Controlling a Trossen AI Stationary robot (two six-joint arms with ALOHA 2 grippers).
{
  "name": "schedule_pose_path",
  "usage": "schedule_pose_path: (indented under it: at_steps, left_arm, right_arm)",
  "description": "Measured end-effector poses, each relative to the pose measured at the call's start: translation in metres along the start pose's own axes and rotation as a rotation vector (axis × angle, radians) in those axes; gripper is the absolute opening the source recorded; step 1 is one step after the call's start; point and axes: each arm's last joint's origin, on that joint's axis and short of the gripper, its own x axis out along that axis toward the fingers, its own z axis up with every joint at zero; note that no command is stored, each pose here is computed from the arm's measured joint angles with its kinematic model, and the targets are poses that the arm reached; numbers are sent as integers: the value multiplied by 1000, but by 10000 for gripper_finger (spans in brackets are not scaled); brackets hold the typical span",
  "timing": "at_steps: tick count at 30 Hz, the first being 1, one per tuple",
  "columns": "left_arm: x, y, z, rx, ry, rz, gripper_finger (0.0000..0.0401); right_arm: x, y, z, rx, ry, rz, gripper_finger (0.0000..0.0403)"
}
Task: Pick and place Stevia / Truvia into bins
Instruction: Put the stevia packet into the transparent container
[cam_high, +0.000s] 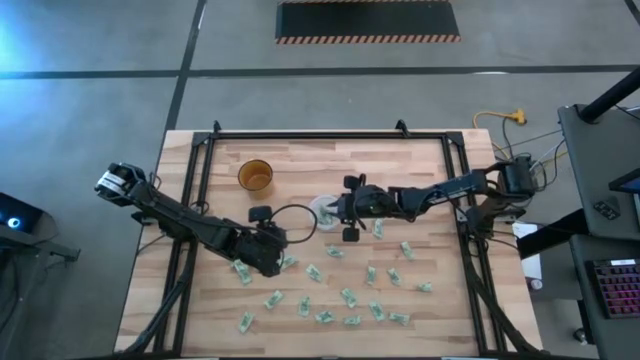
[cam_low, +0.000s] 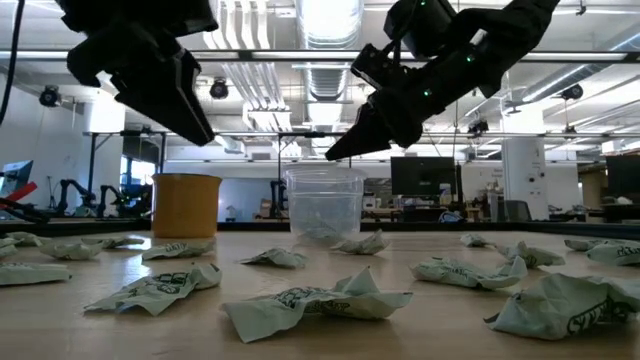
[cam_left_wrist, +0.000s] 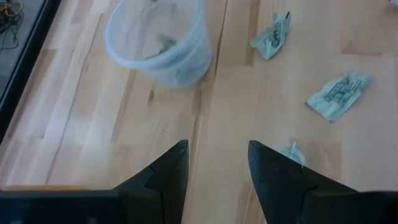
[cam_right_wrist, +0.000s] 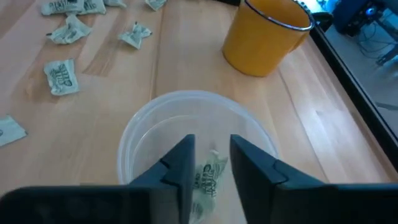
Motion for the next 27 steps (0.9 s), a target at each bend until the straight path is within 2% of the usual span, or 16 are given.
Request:
schedule_pose_path:
  at_steps: [4,8,10,16,27]
  left_arm:
    - [3,0,-5,-11,17,-10,150]
    - [6,-4,-10,-104,32,-80,150]
    - [12,-9,-15,-114,23,-122,150]
    - [28,-20,-30,-97,35,-245,150]
    - [40,-25,-40,-200,103,-230,150]
  right_arm:
    - [-8,-2,6,-30,-22,-4,132]
    - [-23,2,12,-62,-5,21,149]
    - [-34,6,14,-83,18,47,153]
    - [-67,18,15,-125,64,158,152]
    - [-115,24,10,-95,5,202,132]
